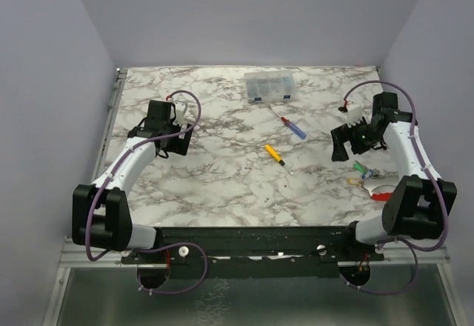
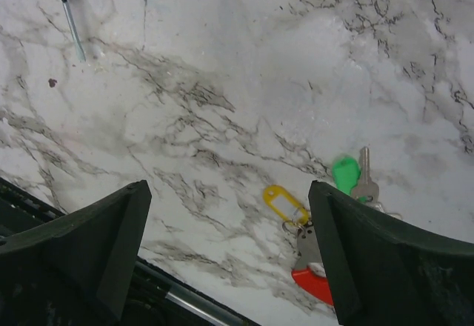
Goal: Remove the keys from the keyring
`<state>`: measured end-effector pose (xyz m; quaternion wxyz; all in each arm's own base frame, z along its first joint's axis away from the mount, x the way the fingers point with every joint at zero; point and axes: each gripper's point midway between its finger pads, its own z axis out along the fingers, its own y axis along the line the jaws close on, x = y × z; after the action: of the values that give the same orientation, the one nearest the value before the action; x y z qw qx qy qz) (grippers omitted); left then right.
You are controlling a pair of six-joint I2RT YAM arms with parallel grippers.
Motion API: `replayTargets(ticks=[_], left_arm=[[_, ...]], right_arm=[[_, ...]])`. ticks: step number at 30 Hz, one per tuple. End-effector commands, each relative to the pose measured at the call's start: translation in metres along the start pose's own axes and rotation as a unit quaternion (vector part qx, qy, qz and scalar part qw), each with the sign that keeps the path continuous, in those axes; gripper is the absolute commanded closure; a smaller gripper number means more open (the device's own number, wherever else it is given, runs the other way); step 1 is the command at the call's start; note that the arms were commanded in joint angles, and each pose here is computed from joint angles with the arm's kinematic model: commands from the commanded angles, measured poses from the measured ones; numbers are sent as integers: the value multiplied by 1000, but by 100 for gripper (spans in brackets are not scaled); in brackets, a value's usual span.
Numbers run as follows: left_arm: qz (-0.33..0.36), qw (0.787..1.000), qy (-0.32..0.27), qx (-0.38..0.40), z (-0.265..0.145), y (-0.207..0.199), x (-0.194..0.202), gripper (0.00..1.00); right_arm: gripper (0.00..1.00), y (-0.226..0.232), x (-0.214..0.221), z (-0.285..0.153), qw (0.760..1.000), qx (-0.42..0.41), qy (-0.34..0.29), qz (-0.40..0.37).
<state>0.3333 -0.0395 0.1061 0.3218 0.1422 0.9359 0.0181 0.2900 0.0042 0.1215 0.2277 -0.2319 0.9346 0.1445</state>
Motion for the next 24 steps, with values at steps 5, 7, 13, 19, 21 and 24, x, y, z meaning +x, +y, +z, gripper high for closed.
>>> replayTargets(ticks=[5, 7, 13, 19, 21, 24], left_arm=[[-24, 999, -46, 13, -4, -5, -27, 1], [-24, 998, -47, 13, -3, -5, -28, 1], [-22, 998, -55, 18, -2, -7, -29, 1], [-27, 997, -62, 27, -1, -11, -30, 1], [-27, 997, -67, 27, -2, -10, -31, 1], [-27, 997, -69, 28, -3, -11, -31, 1]], right_arm=[[7, -17, 54, -28, 991, 72, 108, -20], [16, -27, 64, -27, 987, 95, 128, -15], [44, -43, 83, -17, 977, 115, 181, 5], [57, -44, 100, -2, 972, 102, 210, 6], [58, -43, 108, 3, 971, 99, 218, 9], [58, -46, 111, 11, 970, 102, 219, 11]])
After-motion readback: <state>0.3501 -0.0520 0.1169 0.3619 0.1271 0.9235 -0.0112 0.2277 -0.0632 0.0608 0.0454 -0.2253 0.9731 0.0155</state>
